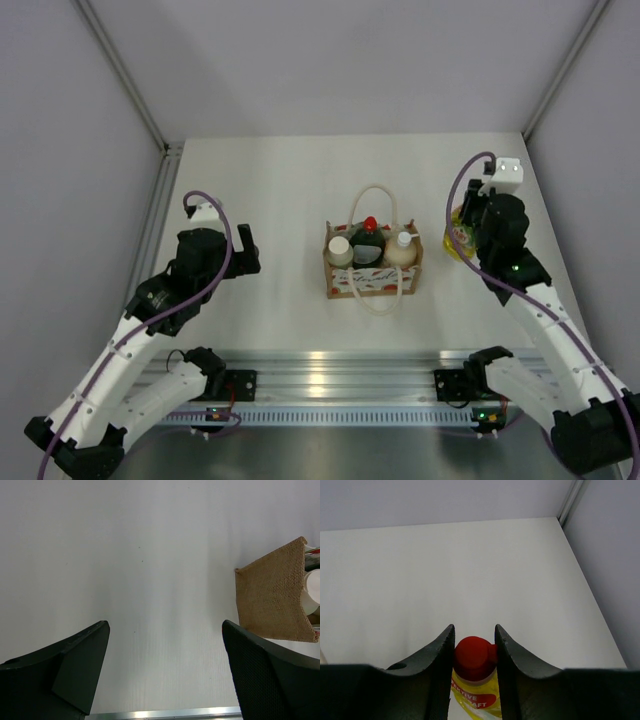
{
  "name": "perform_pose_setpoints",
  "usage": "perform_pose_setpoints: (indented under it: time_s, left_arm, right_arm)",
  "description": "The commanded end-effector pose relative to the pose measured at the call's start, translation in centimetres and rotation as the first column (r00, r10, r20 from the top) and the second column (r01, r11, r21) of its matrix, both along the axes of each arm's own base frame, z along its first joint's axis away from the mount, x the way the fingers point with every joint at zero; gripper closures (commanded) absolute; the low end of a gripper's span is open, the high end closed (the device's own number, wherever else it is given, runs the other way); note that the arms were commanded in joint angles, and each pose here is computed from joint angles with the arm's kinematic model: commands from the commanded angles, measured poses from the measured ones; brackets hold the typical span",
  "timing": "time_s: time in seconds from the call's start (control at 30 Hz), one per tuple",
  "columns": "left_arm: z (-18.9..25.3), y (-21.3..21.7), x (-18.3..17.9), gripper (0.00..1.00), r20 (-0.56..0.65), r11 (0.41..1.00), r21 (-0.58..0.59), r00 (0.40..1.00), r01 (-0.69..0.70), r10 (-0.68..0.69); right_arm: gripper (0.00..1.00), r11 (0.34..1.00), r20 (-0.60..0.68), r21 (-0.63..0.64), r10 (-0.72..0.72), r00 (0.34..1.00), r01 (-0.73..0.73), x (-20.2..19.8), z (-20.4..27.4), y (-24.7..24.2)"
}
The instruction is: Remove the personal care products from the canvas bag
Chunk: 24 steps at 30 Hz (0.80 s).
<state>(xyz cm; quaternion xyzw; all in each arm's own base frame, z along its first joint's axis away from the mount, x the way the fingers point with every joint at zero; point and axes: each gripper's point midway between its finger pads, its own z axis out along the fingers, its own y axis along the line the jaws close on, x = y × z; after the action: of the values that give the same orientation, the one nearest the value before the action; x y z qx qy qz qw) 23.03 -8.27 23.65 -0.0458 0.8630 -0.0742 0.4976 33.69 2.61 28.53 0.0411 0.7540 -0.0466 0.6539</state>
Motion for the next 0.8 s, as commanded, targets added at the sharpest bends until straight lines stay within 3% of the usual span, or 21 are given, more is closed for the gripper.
perform_pose_setpoints:
  time_s: [0.0,0.23,0.4,0.77]
  left_arm:
    - [0.8,-0.5,0.5,0.02,0.045,1.0,-0.025,0.999,0.015,-0.013]
    - [0.9,-0.5,0.6,0.02,0.048,1.0,-0.026,0.999,0.013,-0.012]
    - [0.8,-0.6,0.6,0.02,0.044,1.0,-0.024,0.999,0.019,-0.018]
    - [0.9,-1.1,0.5,0.02,0.048,0.998,-0.037,0.998,0.048,-0.046]
  right_arm:
    - [1.0,0.998,0.324,0.056,-0.029,0.946,0.011,0.9,7.5,-0.8]
    - [1.0,0.999,0.353,0.025,-0.032,0.935,0.025,2.6,5.1,-1.3]
    - [1.0,0.997,0.359,0.077,-0.031,0.933,0.004,4.3,3.2,-1.7]
    - [0.99,0.995,0.275,0.093,-0.064,0.959,0.039,5.5,-1.1,-2.8]
